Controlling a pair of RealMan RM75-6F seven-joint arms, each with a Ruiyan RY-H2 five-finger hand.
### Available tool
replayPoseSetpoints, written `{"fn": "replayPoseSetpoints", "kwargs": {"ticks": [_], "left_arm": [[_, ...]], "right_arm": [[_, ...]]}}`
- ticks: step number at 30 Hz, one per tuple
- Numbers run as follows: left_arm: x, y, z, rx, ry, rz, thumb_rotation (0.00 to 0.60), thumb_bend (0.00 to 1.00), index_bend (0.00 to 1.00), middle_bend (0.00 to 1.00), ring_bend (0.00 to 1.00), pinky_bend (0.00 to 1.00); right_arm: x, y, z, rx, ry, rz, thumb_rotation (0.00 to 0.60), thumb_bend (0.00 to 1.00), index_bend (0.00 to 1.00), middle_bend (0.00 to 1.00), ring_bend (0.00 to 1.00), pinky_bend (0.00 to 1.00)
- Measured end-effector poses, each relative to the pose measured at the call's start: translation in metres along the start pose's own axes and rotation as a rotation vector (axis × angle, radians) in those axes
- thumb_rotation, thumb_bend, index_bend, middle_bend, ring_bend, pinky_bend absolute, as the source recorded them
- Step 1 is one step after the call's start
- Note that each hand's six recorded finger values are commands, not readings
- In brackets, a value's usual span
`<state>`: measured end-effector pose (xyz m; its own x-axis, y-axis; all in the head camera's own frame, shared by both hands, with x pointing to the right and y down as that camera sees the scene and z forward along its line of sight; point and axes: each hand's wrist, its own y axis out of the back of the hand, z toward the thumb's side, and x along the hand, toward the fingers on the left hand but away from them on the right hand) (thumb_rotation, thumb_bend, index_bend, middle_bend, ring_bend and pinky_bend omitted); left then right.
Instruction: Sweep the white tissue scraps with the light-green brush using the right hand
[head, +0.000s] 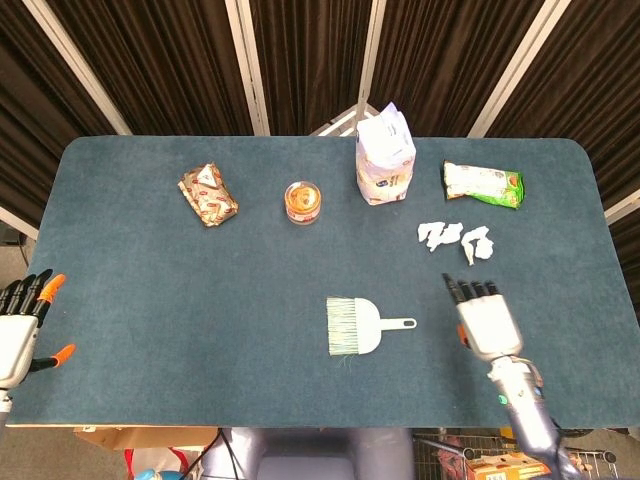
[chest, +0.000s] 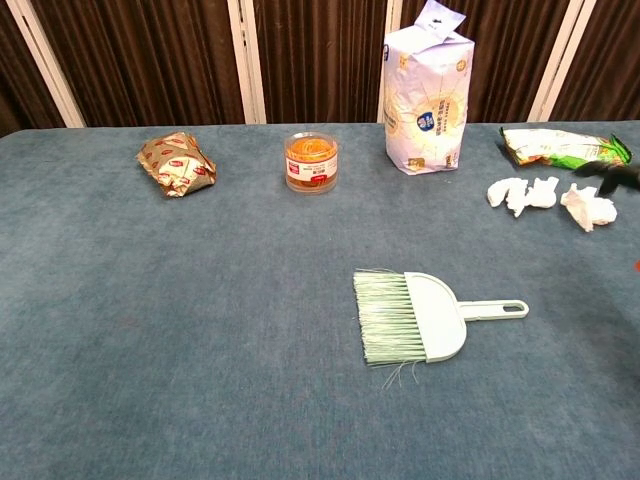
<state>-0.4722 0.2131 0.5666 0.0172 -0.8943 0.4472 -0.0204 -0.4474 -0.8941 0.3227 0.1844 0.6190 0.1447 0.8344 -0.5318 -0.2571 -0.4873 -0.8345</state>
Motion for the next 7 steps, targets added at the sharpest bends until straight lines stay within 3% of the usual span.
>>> {"fn": "replayPoseSetpoints", "kwargs": {"ticks": [7], "left_arm": [[0.001,0.001,-0.002,0.016,0.008,0.012,0.6,0.0,0.0,0.0,0.0,0.0]], "right_arm": [[0.043,0.015,-0.049,-0.181,-0.077,-0.097,0.6,0.3,0.0,0.0,0.0,0.0]]}}
